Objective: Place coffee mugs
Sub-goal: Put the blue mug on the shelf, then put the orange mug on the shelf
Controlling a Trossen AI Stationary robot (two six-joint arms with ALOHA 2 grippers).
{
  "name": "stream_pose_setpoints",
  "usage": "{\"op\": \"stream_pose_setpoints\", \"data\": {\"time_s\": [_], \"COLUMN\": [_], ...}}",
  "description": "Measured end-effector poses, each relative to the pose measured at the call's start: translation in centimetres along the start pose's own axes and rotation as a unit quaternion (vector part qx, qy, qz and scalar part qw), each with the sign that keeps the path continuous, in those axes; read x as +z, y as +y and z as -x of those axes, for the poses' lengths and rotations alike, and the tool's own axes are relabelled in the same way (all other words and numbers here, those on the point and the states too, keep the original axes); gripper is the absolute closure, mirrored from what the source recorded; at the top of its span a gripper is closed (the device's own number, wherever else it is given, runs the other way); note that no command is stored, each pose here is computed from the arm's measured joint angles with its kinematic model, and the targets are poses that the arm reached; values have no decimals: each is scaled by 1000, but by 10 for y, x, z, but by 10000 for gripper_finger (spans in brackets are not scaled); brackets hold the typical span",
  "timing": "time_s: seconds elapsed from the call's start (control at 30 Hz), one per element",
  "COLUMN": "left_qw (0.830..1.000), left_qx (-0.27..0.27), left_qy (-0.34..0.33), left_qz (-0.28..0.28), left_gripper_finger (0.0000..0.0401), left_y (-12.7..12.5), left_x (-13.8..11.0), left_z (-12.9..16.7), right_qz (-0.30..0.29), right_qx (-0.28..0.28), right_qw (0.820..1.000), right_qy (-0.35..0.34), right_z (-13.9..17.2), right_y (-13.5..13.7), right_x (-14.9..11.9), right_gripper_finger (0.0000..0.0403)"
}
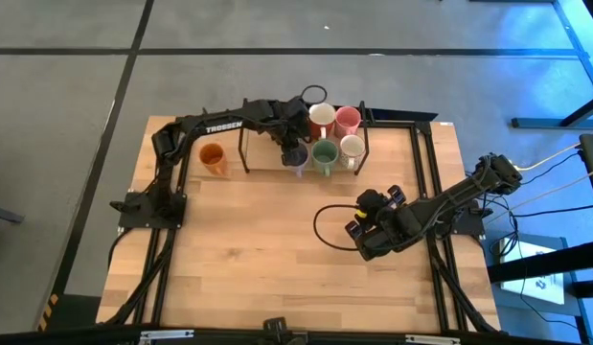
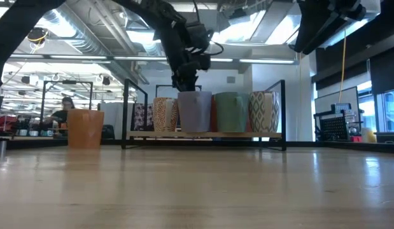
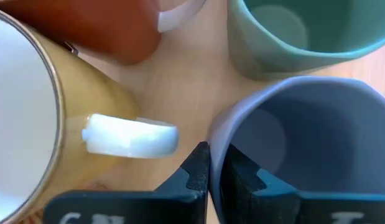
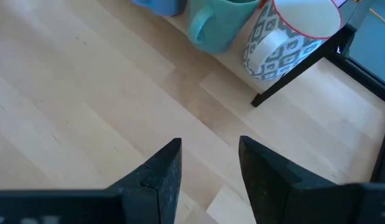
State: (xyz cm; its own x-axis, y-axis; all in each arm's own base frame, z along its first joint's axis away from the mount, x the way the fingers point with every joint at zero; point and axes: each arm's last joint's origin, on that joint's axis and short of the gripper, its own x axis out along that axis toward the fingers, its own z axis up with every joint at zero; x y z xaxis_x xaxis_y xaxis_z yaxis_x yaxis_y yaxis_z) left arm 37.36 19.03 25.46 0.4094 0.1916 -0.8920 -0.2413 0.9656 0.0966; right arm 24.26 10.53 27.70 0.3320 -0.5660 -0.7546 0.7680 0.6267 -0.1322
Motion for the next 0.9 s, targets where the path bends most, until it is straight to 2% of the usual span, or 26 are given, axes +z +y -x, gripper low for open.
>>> {"op": "stream_pose_setpoints", "data": {"time_s": [0.57,0.7,0.9], "left_qw": [999,999,999], "left_qx": [16,35,35], "left_qy": [-8,0,-1], "left_qz": [-29,-31,-38], "left_gripper_finger": [372,346,304], "left_y": [2,3,3], "left_x": [2,1,1], "left_z": [-1,-1,-1], "right_qz": [-3,-3,-3], "right_qx": [3,4,6], "right_qw": [1000,1000,1000], "right_qy": [-1,-1,3], "right_z": [0,0,0], "right_y": [1,1,1], "right_x": [0,0,0], "right_gripper_finger": [256,256,256]}}
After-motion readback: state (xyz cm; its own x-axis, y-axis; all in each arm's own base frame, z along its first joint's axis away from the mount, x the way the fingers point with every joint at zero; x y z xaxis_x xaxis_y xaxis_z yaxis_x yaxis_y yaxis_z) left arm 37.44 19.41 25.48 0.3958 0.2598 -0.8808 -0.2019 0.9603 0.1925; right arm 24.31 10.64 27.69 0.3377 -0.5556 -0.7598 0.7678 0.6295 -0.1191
